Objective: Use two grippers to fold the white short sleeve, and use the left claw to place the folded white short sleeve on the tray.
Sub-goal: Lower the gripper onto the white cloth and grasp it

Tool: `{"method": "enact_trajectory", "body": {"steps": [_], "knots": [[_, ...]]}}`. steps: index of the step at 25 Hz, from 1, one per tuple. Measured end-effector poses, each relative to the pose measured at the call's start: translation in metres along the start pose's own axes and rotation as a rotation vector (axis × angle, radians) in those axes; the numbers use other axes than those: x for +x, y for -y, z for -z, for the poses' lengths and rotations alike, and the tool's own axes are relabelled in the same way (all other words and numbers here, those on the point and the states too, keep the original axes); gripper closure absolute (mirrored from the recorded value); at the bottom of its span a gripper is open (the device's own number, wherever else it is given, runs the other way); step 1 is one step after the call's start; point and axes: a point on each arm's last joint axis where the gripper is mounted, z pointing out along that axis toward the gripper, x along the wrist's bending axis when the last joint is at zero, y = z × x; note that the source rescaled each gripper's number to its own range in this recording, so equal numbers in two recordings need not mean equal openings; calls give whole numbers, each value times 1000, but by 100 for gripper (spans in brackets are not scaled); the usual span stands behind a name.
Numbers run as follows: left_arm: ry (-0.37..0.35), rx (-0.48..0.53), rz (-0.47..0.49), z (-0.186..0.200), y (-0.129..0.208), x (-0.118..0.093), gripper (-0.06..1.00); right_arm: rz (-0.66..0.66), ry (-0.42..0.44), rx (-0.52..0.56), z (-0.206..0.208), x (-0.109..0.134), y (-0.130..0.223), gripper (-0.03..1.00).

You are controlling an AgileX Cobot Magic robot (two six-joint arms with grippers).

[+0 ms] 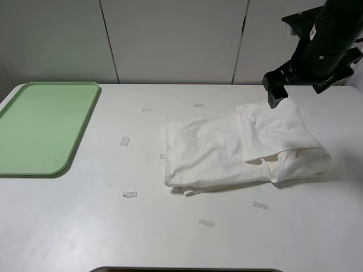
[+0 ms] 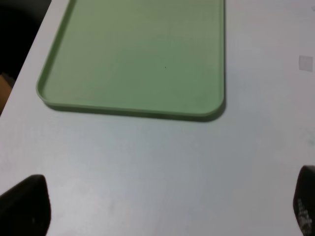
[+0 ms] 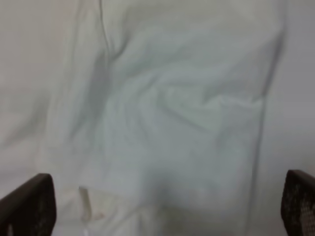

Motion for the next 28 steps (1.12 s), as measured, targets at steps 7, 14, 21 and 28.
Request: {"method": "enact_trajectory", "body": {"steps": [7, 14, 21, 28], "knots": [[0, 0, 0, 0, 0, 0, -4, 19, 17, 43, 49, -13, 23, -3], [0, -1, 0, 0, 0, 0, -4, -22, -88, -5, 98, -16, 47, -3], [0, -1, 0, 0, 0, 0, -4, -7, -164, -140, 141, -19, 67, -3], [0, -1, 0, 0, 0, 0, -4, -21, -173, -272, 176, -29, 109, -3]]}}
